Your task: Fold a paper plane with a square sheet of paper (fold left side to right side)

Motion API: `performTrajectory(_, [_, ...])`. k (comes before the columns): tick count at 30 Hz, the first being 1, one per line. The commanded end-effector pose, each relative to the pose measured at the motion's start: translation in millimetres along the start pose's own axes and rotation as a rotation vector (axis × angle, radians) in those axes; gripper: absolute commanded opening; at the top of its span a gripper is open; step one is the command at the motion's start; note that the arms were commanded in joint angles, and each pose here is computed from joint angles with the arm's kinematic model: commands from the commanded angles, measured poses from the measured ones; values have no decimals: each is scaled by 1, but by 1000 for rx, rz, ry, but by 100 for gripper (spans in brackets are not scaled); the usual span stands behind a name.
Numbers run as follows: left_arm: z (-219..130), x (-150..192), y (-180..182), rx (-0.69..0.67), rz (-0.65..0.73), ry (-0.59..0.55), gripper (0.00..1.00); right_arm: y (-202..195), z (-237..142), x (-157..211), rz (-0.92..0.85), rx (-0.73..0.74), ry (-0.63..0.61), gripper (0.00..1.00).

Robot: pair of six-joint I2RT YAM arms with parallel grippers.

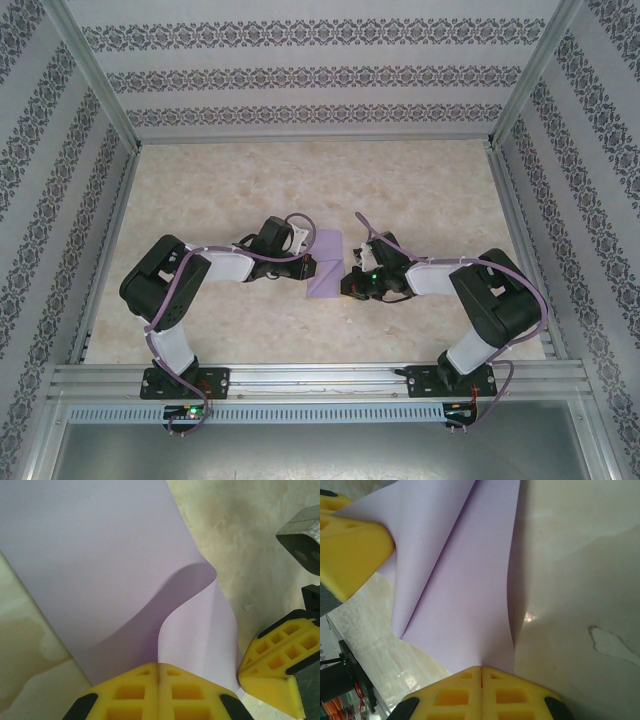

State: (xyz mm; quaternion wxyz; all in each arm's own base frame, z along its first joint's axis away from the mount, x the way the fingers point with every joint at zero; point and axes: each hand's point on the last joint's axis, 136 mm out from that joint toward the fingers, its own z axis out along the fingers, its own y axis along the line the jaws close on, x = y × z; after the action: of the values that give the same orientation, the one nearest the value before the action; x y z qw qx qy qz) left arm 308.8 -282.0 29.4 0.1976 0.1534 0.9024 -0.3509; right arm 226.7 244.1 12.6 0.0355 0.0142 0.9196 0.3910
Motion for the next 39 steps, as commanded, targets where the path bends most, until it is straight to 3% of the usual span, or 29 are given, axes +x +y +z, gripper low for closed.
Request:
performTrajectory(1, [1,-3,5,2,17,-11,3,-43,11,20,46,156,44,0])
performTrajectory(18, [10,12,21,-44,1,30,3,-37,9,19,42,139,42,0])
performTrajectory(30, [8,17,25,-65,7,41,3,33,-26,-10,-34,-53,-69,1])
performTrajectory(39, [6,15,17,-37,21,26,3,47,-33,-46,-52,-64,-171,0])
